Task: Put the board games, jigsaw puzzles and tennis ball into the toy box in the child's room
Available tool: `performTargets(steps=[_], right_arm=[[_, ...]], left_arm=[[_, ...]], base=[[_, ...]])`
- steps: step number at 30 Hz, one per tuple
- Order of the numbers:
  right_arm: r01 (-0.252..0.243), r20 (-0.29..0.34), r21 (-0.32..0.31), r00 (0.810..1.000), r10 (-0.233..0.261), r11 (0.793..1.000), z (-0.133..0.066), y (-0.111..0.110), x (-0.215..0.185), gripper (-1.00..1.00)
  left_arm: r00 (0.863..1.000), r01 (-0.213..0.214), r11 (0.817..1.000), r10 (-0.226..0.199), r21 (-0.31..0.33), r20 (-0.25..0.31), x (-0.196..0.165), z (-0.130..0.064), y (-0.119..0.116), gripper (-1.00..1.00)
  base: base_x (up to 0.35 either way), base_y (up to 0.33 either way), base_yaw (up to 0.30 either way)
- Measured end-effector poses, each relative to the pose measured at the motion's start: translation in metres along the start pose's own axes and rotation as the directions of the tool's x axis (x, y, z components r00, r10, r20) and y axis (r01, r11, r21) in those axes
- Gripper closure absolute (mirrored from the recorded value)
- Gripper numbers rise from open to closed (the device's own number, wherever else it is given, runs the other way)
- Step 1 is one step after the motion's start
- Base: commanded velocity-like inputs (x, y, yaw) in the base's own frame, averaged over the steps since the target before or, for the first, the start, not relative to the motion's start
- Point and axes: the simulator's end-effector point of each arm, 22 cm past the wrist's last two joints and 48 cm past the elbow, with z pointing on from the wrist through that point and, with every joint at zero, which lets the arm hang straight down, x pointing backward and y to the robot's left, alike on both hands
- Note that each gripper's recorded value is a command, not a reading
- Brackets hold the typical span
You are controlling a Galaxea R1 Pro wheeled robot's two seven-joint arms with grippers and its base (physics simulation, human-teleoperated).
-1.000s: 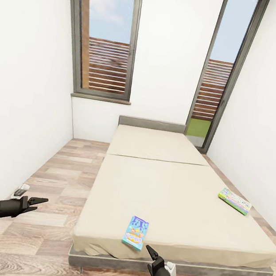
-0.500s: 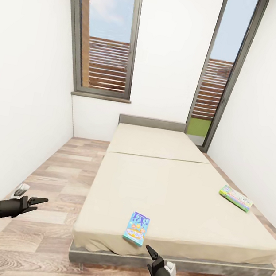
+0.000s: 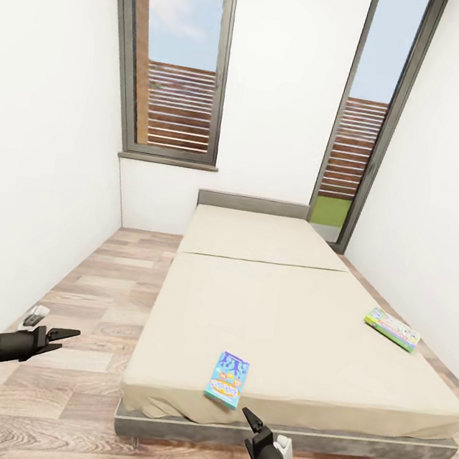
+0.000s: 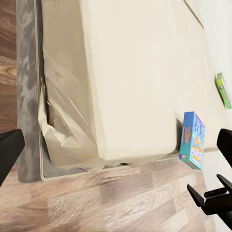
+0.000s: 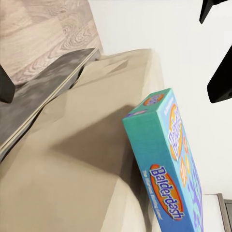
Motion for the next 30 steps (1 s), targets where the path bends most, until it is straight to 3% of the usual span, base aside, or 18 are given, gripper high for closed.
performTargets(steps=[9, 19, 30], right_arm=[[0.005, -0.005, -0.008, 1.0, -0.005, 1.0, 0.0, 0.002, 0.001, -1.0], [0.013, -0.004, -0.108, 1.0, -0.013, 0.994, -0.001, 0.024, 0.0, -1.0], [0.011, -0.003, -0.117, 1.0, -0.011, 0.993, -0.001, 0.026, 0.0, -1.0]], left_arm=[[1.0, -0.002, 1.0, 0.002, 0.0, 0.001, 0.0, 0.0, 0.0, -1.0], [1.0, -0.003, 1.0, 0.003, 0.001, 0.0, 0.0, 0.001, 0.0, -1.0], [1.0, -0.003, 1.0, 0.003, 0.001, 0.001, 0.0, 0.001, 0.0, -1.0]], base=[[0.051, 0.036, 0.0], [0.012, 0.009, 0.0], [0.0, 0.0, 0.0]])
